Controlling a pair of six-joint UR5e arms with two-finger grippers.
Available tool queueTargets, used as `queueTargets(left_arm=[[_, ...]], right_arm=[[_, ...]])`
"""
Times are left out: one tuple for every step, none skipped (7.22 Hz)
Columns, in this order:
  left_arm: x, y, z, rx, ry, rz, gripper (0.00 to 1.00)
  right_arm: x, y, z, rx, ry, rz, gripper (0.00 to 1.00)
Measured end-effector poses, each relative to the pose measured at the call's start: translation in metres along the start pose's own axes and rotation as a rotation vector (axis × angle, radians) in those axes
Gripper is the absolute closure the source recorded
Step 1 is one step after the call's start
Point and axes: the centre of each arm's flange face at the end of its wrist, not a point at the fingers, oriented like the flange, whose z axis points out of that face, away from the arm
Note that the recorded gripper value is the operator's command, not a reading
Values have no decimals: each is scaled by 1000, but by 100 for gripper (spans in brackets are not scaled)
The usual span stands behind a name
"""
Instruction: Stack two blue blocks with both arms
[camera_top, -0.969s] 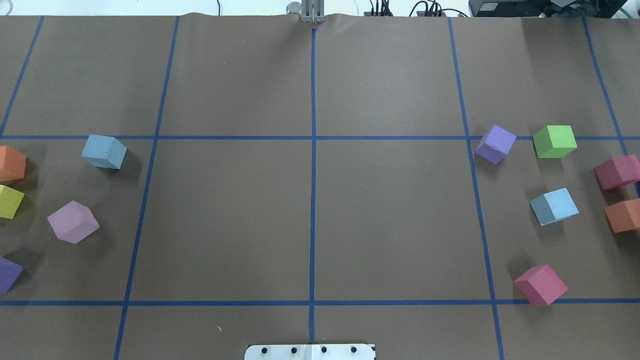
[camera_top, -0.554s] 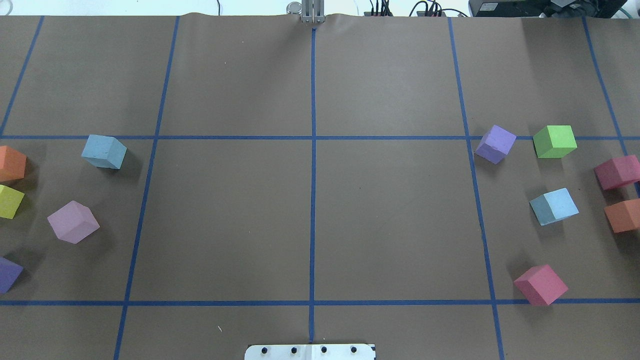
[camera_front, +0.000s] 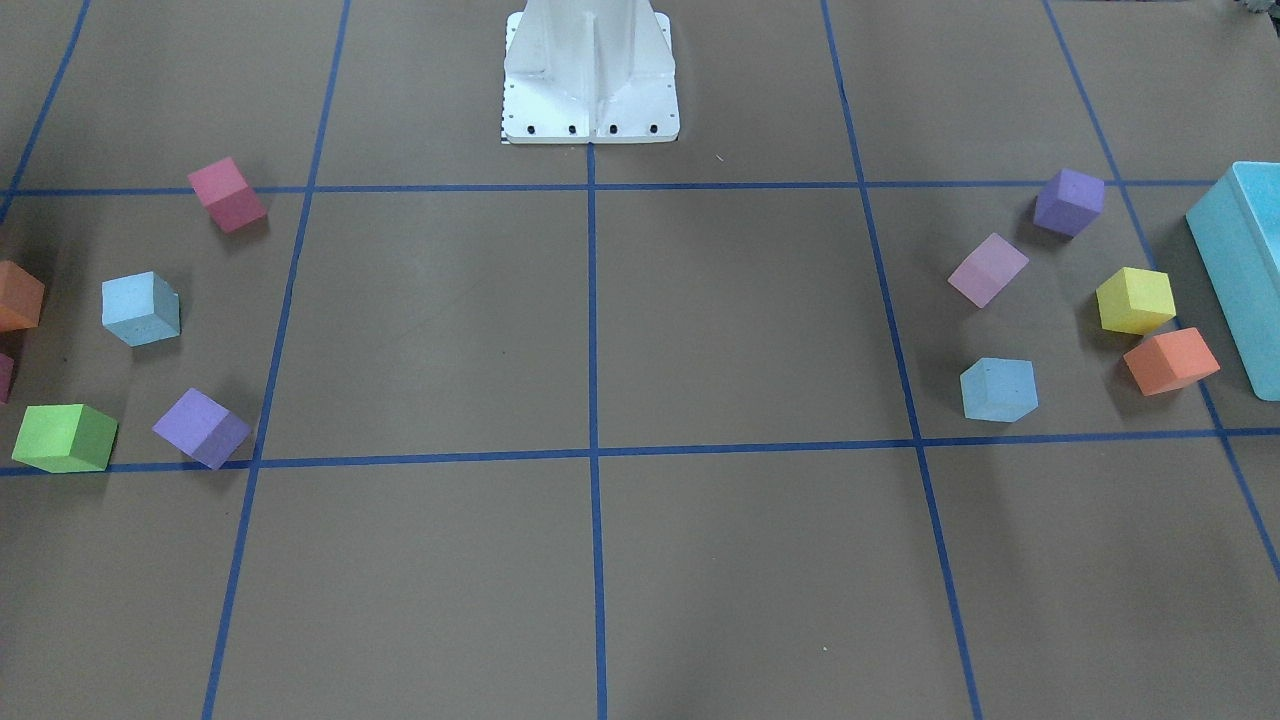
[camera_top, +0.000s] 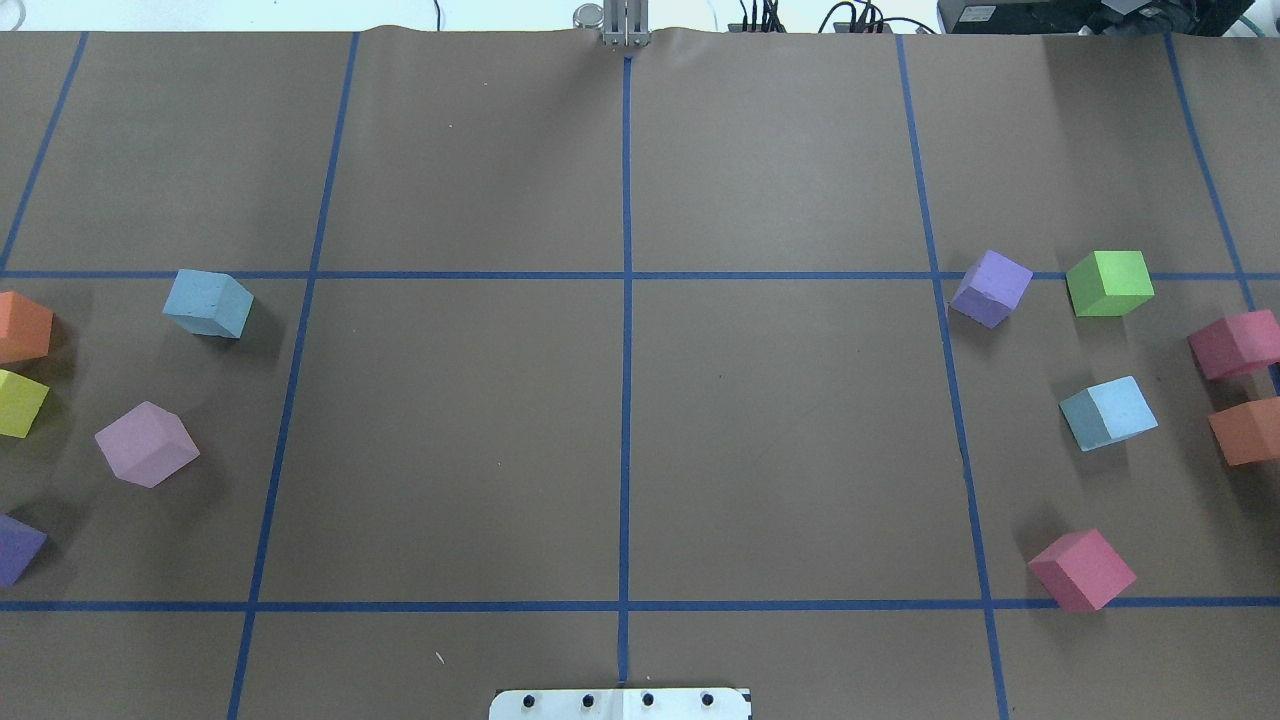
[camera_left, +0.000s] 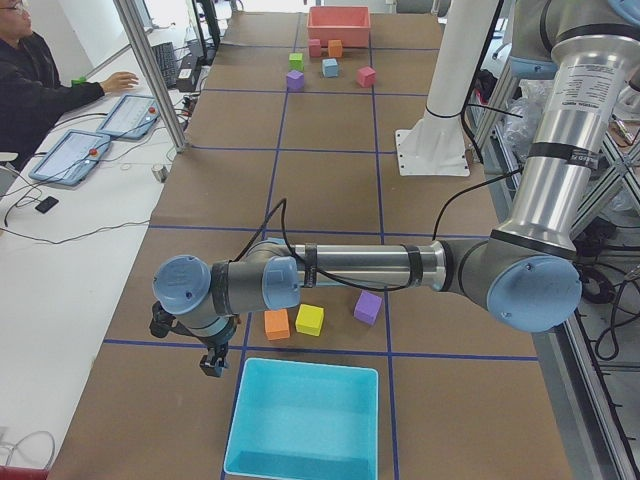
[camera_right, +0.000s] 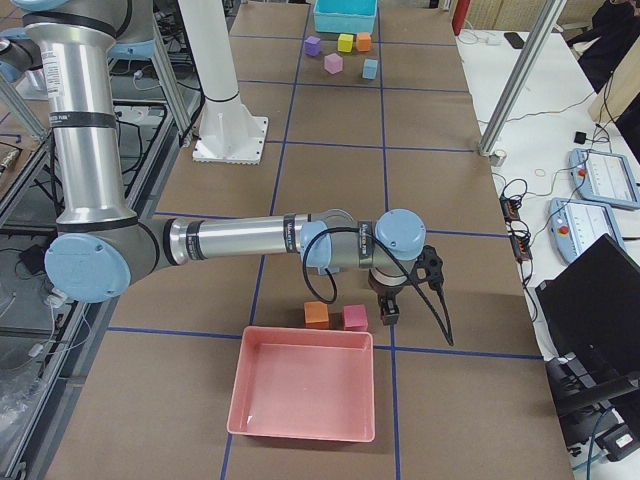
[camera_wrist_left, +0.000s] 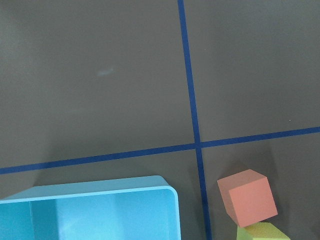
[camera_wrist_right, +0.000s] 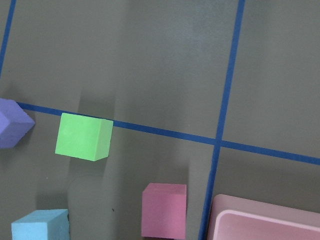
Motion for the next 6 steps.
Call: queueTargets(left_arm=[[0, 0, 0, 0, 0, 0, 2], [0, 0, 0, 0, 0, 0, 2], [0, 0, -1, 0, 0, 0, 2], [2, -1, -1, 2, 0, 1, 2], [3, -1, -2, 4, -1, 1, 2], [3, -1, -3, 5, -1, 2, 2]], right_arm=[[-41, -17, 10, -6, -3, 28, 0], [-79, -25, 22, 4, -2, 45, 0], [-104, -24, 38, 21, 0, 48, 0], [-123, -16, 61, 39, 13, 50, 0], [-129, 1, 85, 53, 27, 43, 0], [-127, 26, 104, 66, 31, 36, 0]])
